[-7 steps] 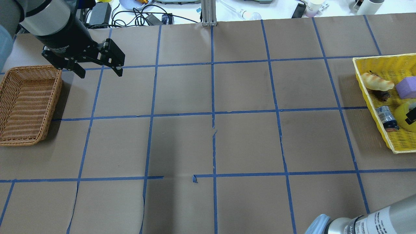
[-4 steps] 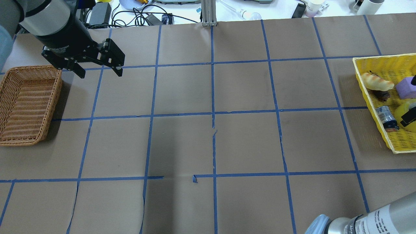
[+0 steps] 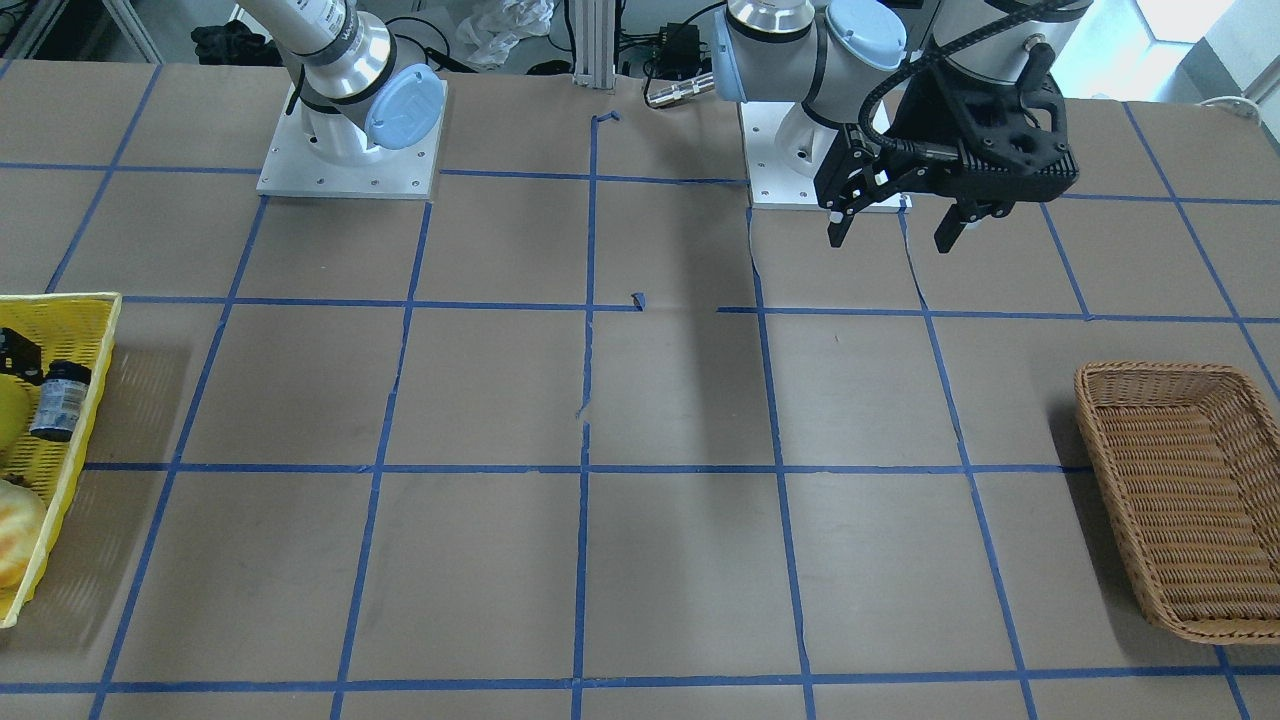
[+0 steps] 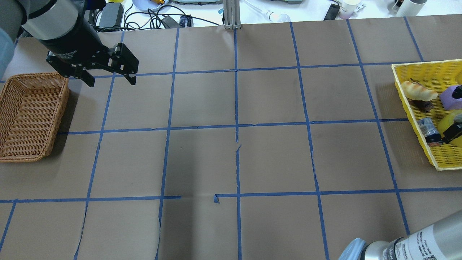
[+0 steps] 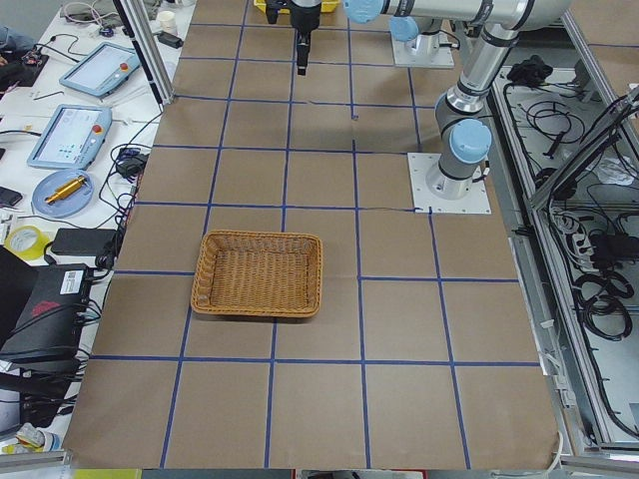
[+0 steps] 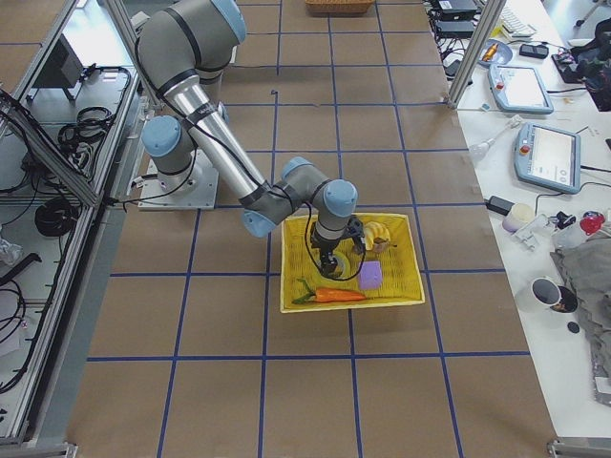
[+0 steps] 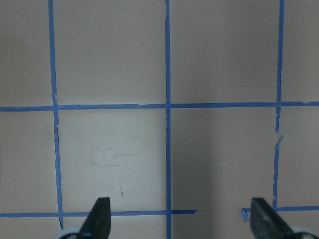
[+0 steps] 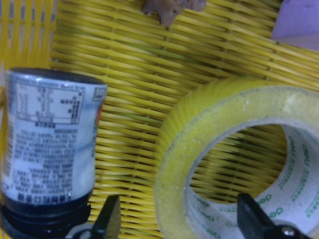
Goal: Transfer tape with both arms
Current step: 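Close the right gripper on the yellow tape roll's rim and lift, then carry the tape roll with the right gripper to the table center, then grasp the tape roll with the left gripper while the right gripper releases and withdraws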
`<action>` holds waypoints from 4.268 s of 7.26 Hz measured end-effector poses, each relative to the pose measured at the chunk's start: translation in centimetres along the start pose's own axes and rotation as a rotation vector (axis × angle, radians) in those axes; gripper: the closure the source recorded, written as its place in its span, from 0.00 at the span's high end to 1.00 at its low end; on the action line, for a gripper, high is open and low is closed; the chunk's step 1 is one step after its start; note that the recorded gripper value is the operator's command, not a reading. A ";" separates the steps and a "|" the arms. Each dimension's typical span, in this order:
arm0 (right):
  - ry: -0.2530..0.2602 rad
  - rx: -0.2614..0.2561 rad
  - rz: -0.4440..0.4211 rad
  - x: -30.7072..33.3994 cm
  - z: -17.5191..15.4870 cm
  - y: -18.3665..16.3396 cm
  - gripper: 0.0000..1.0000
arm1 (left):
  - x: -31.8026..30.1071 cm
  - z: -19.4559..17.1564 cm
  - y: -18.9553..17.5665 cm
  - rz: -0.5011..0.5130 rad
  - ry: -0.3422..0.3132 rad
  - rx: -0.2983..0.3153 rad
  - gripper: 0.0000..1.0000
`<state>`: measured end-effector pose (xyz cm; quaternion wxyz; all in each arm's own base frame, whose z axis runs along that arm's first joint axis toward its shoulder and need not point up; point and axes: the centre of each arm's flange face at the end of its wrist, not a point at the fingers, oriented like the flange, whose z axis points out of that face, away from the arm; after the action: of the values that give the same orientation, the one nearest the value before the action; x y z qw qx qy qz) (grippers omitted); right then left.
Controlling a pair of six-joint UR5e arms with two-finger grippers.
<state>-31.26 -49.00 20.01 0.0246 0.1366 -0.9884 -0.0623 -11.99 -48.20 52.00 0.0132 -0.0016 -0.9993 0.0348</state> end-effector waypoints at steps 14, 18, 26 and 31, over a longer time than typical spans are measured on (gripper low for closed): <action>-0.095 0.141 0.388 -44.5 -15.6 -24.2 0.00 | 0.0 -0.1 0.0 0.001 0.001 0.005 1.00; -0.139 0.126 0.556 -58.2 -10.9 -32.8 0.00 | -0.6 0.0 -0.2 0.001 -0.001 0.003 1.00; -0.186 0.126 0.619 -64.1 -8.1 -33.6 1.00 | -1.6 1.6 -1.4 -0.029 0.000 -0.026 1.00; -0.152 0.161 0.434 -52.3 -23.3 -26.8 1.00 | 2.9 9.4 -6.1 -0.063 0.016 0.014 1.00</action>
<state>27.71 -63.01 38.01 -0.0480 -0.0824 -0.9954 0.0135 -15.12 -54.94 43.08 0.0222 0.0296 -0.9985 0.0413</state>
